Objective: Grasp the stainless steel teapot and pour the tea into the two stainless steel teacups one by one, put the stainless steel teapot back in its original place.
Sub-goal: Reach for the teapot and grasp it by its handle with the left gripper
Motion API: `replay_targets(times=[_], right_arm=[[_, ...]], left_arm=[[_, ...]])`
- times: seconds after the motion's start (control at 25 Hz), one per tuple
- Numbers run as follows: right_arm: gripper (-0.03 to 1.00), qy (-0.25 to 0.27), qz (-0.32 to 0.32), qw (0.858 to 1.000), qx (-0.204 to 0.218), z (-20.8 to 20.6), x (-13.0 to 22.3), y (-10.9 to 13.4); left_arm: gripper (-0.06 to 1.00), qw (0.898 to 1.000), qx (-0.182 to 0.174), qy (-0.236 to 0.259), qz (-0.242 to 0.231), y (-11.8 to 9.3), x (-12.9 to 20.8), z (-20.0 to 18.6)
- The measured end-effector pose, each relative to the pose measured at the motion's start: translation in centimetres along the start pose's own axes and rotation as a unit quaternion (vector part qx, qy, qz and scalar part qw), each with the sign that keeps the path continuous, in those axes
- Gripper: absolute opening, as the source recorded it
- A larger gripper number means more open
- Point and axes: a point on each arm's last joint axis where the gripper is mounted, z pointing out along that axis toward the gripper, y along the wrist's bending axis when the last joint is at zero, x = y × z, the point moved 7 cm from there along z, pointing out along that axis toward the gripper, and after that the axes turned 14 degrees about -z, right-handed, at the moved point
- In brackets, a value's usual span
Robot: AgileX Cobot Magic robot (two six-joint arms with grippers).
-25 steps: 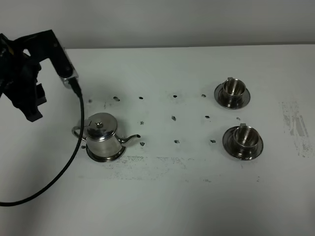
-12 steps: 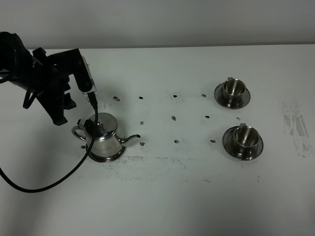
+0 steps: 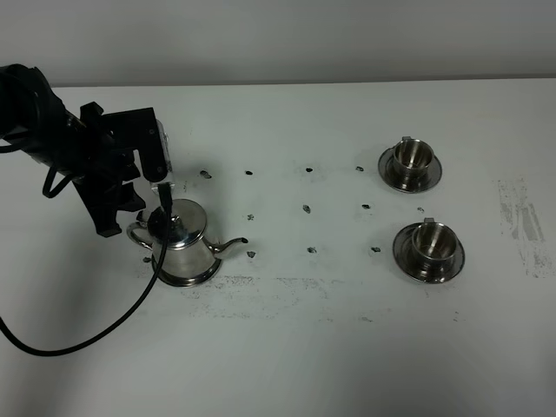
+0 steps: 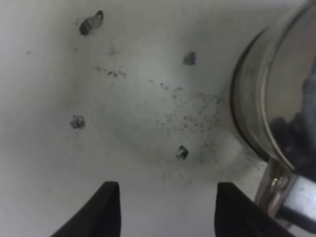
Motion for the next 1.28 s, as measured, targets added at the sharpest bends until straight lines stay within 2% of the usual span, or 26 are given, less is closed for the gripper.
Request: replay_targets(times=[0.4,0.8,0.88,0.96,1.04,1.12,1.28], right_arm=[[0.33,0.000,0.000,1.000,0.000,0.0,0.0,0.0],[0.33,0.000,0.000,1.000,0.000,0.0,0.0,0.0],[0.33,0.000,0.000,1.000,0.000,0.0,0.0,0.0],[0.33,0.000,0.000,1.000,0.000,0.0,0.0,0.0],[0.33,0.000,0.000,1.000,0.000,0.0,0.0,0.0],[0.33,0.000,0.000,1.000,0.000,0.0,0.0,0.0],[0.33,0.000,0.000,1.000,0.000,0.0,0.0,0.0]], left_arm=[[0.43,0.999,0.029,0.013,0.001,-0.9,0.4,0.0],[0.43,0.994,0.097,0.041,-0.002,-3.1,1.3,-0.4],[0.43,0.994,0.101,0.050,-0.002,-3.3,1.6,-0.8],[0.43,0.994,0.092,0.056,-0.008,-3.2,1.6,-2.0],[0.43,0.996,0.069,0.054,-0.015,-2.9,1.4,-4.0],[0.43,0.997,0.046,0.051,-0.032,-2.7,1.2,-6.0],[0.43,0.995,0.034,0.046,-0.087,-3.5,1.1,-9.5]])
